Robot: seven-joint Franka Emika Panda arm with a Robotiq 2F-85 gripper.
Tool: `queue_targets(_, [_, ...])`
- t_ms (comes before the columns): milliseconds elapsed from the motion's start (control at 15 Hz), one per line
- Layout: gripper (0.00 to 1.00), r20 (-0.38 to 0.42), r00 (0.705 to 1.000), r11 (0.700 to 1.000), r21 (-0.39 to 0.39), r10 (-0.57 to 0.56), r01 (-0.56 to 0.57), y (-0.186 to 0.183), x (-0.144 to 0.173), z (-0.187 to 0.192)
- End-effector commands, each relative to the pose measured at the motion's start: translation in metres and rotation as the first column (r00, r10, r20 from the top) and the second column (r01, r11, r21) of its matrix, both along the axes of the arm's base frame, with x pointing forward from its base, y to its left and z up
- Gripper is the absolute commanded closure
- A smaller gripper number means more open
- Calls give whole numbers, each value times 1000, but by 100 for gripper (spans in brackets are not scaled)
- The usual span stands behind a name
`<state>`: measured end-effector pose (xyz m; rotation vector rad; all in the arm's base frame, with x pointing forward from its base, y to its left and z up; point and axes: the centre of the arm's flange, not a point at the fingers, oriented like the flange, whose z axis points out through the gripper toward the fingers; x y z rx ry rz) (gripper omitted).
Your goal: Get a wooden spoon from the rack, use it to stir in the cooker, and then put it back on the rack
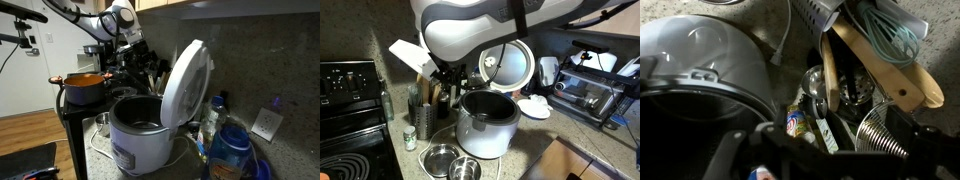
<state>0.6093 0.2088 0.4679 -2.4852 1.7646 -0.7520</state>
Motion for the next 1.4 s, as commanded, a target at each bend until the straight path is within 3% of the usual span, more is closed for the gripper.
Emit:
queue_targets(0, [0, -18, 999, 999, 21, -36, 36, -5, 1, -9])
queue_targets(1000, [2, -35, 998, 998, 48, -44, 45, -4, 9, -25])
queue_targets(1067, [7, -34, 999, 998, 49, -43, 45, -4, 9, -26])
queue_targets(1133, [27, -33, 999, 998, 50, -42, 43, -4, 9, -26])
queue_targets(1200, [30, -33, 999, 998, 51, -40, 42, -4, 11, -28])
queue_targets(1333, [46, -28, 999, 998, 54, -38, 39, -3, 11, -26])
